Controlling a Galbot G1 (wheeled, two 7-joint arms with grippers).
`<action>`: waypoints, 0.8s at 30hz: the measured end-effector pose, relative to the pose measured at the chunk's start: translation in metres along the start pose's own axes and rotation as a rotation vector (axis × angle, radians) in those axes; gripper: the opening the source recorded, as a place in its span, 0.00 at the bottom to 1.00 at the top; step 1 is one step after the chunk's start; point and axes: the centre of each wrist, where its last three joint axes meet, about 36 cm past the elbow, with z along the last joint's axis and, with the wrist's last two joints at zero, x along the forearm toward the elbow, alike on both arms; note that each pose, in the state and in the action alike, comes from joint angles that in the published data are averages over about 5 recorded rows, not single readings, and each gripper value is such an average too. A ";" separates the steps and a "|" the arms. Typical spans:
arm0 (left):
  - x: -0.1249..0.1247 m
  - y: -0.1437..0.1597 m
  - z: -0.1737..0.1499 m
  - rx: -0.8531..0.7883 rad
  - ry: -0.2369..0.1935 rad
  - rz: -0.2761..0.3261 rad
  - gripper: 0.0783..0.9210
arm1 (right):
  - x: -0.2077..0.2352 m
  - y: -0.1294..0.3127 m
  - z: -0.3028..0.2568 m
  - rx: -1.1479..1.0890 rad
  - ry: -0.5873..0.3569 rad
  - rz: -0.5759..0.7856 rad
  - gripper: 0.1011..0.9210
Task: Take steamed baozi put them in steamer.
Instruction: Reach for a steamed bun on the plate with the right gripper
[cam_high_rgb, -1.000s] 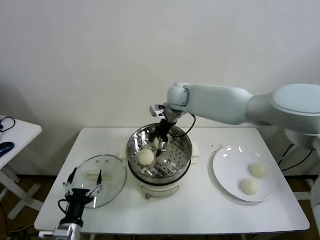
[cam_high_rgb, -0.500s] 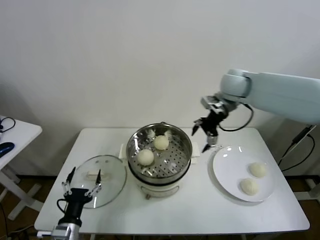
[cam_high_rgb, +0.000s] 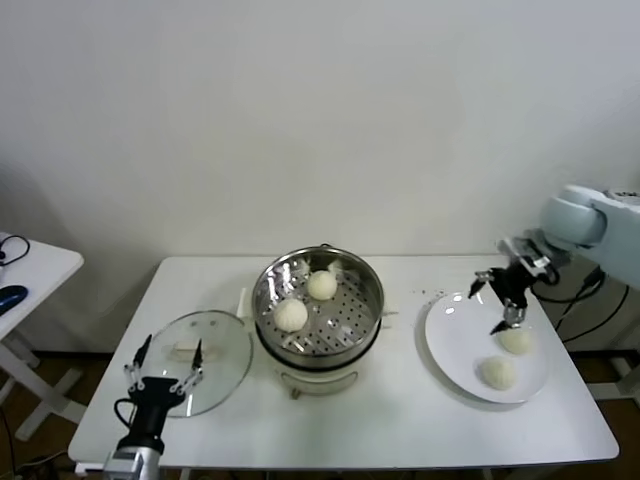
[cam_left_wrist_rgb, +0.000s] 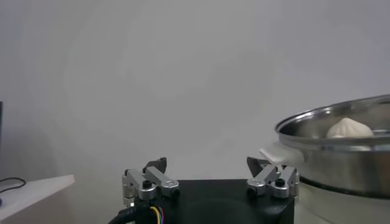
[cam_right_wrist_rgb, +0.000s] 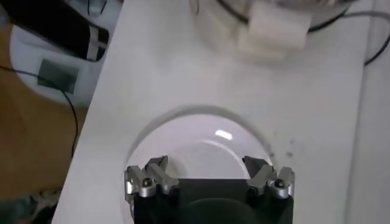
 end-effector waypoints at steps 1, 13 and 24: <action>0.001 -0.001 0.000 -0.001 0.001 0.001 0.88 | -0.006 0.003 0.004 -0.003 0.006 -0.003 0.88; 0.010 -0.002 0.003 -0.007 0.009 -0.001 0.88 | -0.066 0.031 0.033 -0.023 0.062 -0.041 0.88; 0.012 -0.001 0.005 -0.012 0.016 -0.005 0.88 | -0.102 0.041 0.037 -0.018 0.079 -0.067 0.88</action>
